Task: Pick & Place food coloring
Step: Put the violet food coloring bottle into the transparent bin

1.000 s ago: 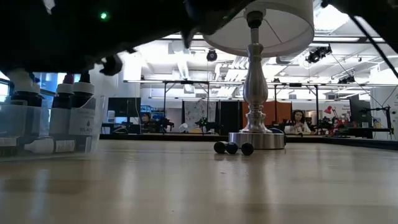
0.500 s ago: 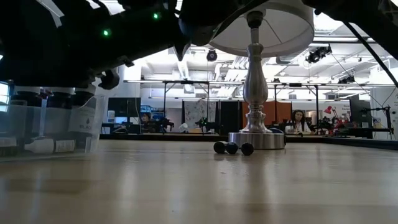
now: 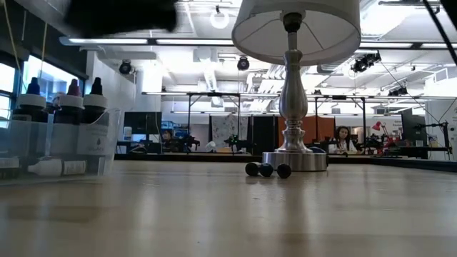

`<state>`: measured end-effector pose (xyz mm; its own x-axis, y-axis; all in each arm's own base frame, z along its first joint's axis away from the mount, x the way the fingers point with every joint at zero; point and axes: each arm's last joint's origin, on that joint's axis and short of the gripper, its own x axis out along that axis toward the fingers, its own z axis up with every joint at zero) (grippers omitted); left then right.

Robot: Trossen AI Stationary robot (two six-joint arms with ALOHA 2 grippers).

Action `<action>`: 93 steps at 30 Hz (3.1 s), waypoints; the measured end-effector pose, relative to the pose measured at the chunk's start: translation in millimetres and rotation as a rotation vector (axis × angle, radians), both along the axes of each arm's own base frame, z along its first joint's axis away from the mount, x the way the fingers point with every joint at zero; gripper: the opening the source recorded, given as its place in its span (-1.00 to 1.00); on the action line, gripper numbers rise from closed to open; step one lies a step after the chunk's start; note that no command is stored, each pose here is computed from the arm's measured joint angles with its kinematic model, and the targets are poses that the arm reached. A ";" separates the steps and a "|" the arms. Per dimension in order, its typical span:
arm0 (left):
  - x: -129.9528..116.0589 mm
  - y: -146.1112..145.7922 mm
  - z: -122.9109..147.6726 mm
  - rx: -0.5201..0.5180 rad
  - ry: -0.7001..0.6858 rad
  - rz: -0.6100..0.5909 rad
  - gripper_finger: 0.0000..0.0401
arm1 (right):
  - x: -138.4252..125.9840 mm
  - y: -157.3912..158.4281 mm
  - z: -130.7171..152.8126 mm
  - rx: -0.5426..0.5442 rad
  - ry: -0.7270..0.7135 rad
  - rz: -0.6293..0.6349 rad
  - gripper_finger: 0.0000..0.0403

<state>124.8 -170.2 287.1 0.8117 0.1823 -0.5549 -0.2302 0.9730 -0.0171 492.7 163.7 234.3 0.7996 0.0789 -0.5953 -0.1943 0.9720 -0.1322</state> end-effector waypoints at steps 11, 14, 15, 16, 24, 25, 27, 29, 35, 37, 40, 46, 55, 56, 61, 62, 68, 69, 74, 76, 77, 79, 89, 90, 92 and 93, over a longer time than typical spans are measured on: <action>0.2 -0.9 0.0 -0.018 0.008 -0.006 -0.22 | -80.8 -38.4 13.7 -0.272 0.706 -0.091 -0.34; 0.2 -1.0 0.0 -0.019 0.008 -0.006 -0.22 | -81.4 -42.1 5.1 -0.249 0.795 0.002 -0.34; 0.3 -1.1 0.1 -0.021 0.007 -0.006 -0.22 | -80.0 -43.3 2.2 -0.248 0.806 0.033 -0.34; 0.3 -1.2 0.1 -0.022 0.007 -0.006 -0.22 | -79.2 -44.7 0.9 -0.246 0.813 0.061 -0.34; 0.3 -1.3 0.1 -0.024 0.008 -0.007 -0.22 | -74.8 -62.1 -9.6 -0.177 0.842 0.122 -0.34; 0.3 -1.3 0.1 -0.025 0.009 -0.007 -0.22 | -76.4 -63.6 -15.1 -0.171 0.866 0.140 -0.34; 0.3 -1.4 0.0 -0.027 0.012 -0.008 -0.22 | -80.7 -66.1 -30.3 -0.184 0.909 0.164 -0.34; 0.2 -1.6 -0.2 -0.033 0.020 -0.012 -0.22 | -85.0 -69.7 -46.5 -0.240 0.936 0.175 -0.34; 0.1 -1.8 -0.4 -0.038 0.028 -0.016 -0.22 | -97.0 -79.0 -79.3 -0.456 0.981 0.165 -0.34; 0.1 -1.8 -0.4 -0.038 0.028 -0.016 -0.22 | -101.1 -79.7 -86.3 -0.469 0.998 0.192 -0.34; 0.1 -1.8 -0.4 -0.037 0.027 -0.016 -0.22 | -106.0 -79.8 -96.0 -0.482 1.009 0.230 -0.34; 0.4 -2.0 -0.2 -0.036 0.019 -0.013 -0.22 | -105.3 -79.6 -102.1 -0.441 0.973 0.257 -0.34; 0.8 -2.6 0.3 -0.044 0.013 -0.014 -0.22 | -105.3 -83.2 -102.8 -0.329 0.992 0.140 -0.46; 0.7 -2.6 0.3 -0.043 0.013 -0.014 -0.22 | -105.4 -82.9 -102.8 -0.315 0.995 0.125 -0.51; 0.8 -2.6 0.3 -0.042 0.014 -0.016 -0.22 | -97.0 -76.4 -93.7 -0.161 0.973 0.072 -0.68; 0.8 -2.6 0.3 -0.041 0.014 -0.016 -0.22 | -91.4 -71.0 -89.0 -0.118 0.936 0.077 -0.68; 0.8 -2.6 0.3 -0.041 0.014 -0.016 -0.22 | -48.8 -32.1 -48.8 0.094 0.508 0.185 -0.59; 0.8 -2.6 0.3 -0.041 0.014 -0.016 -0.22 | -40.2 -25.8 -42.9 0.088 0.385 0.201 -0.56; 0.9 -2.8 0.4 -0.043 0.013 -0.016 -0.22 | -16.1 -3.5 -30.1 0.032 -0.168 0.239 -0.57; 0.9 -2.8 0.4 -0.043 0.012 -0.016 -0.22 | -9.2 -0.5 -32.7 0.039 -0.314 0.208 -0.63; 0.8 -2.7 0.4 -0.041 0.012 -0.016 -0.22 | -4.9 -1.1 -36.6 0.043 -0.359 0.184 -0.66; 0.9 -2.7 0.5 -0.032 0.010 -0.019 -0.22 | 4.0 -4.0 -47.1 0.057 -0.401 0.163 -0.69; 1.2 -2.3 0.9 -0.009 -0.005 -0.018 -0.22 | 27.5 -41.7 -72.7 0.045 -0.335 -0.059 -0.59; 1.2 -2.3 0.9 -0.008 -0.006 -0.018 -0.22 | 28.5 -45.6 -72.6 0.052 -0.335 -0.051 -0.58; 1.1 -2.2 0.9 -0.007 -0.006 -0.018 -0.22 | 30.3 -51.8 -71.8 0.073 -0.337 -0.026 -0.57; 1.1 -2.2 0.9 -0.007 -0.006 -0.018 -0.22 | 30.7 -53.5 -71.8 0.089 -0.333 -0.016 -0.56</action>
